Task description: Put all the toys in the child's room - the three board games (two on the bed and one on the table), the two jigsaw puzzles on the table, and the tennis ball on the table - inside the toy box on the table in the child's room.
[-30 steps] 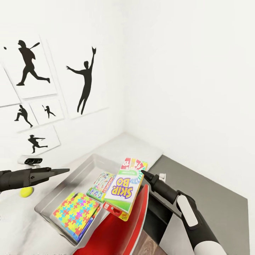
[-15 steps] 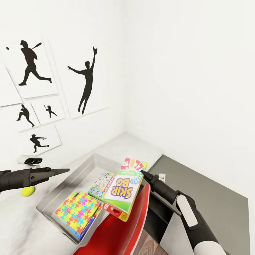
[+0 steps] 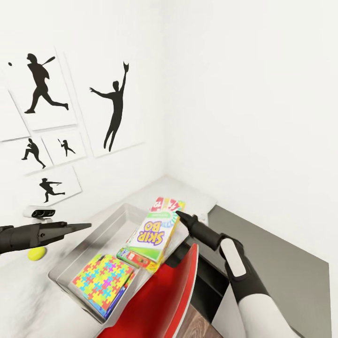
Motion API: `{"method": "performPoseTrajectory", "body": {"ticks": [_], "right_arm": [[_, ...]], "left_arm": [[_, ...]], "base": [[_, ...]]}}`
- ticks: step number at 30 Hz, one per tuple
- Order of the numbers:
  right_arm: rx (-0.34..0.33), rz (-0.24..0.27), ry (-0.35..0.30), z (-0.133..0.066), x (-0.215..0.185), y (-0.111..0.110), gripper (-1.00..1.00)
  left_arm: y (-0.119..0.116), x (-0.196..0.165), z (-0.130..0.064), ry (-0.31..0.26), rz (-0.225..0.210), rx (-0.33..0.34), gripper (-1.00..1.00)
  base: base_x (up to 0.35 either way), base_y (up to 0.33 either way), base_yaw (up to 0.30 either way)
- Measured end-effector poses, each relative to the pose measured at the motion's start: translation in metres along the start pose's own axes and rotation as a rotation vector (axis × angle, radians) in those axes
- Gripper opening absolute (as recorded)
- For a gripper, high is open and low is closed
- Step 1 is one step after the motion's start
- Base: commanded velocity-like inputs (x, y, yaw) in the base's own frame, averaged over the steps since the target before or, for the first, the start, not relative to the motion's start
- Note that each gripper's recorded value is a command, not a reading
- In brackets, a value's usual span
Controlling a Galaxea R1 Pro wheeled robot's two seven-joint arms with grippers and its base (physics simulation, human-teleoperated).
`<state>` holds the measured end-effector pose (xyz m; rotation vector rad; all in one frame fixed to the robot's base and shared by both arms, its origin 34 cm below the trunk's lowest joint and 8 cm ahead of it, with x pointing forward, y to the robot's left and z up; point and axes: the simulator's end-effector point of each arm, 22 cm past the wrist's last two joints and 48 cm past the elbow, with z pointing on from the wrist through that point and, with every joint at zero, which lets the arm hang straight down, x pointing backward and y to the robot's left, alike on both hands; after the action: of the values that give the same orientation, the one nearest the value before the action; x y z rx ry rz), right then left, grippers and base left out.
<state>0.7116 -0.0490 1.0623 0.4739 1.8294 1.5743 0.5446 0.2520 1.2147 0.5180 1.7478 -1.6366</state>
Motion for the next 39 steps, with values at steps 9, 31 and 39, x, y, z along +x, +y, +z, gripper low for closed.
{"method": "performPoseTrajectory", "body": {"ticks": [9,31,39], "right_arm": [[0.179,-0.045,0.022,0.038,-0.008,-0.017,-1.00],[0.236,-0.083,0.041,0.052,0.016,-0.041,-1.00],[0.214,-0.118,0.045,0.057,0.015,-0.028,-1.00]], "left_arm": [[0.000,-0.001,-0.002,-0.002,0.002,-0.005,1.00],[0.001,-0.001,-0.003,-0.004,-0.002,-0.007,1.00],[0.002,-0.001,-0.003,-0.004,-0.002,-0.008,1.00]], "base": [[-0.001,0.001,0.000],[-0.069,0.051,0.000],[-0.075,0.080,0.000]]}}
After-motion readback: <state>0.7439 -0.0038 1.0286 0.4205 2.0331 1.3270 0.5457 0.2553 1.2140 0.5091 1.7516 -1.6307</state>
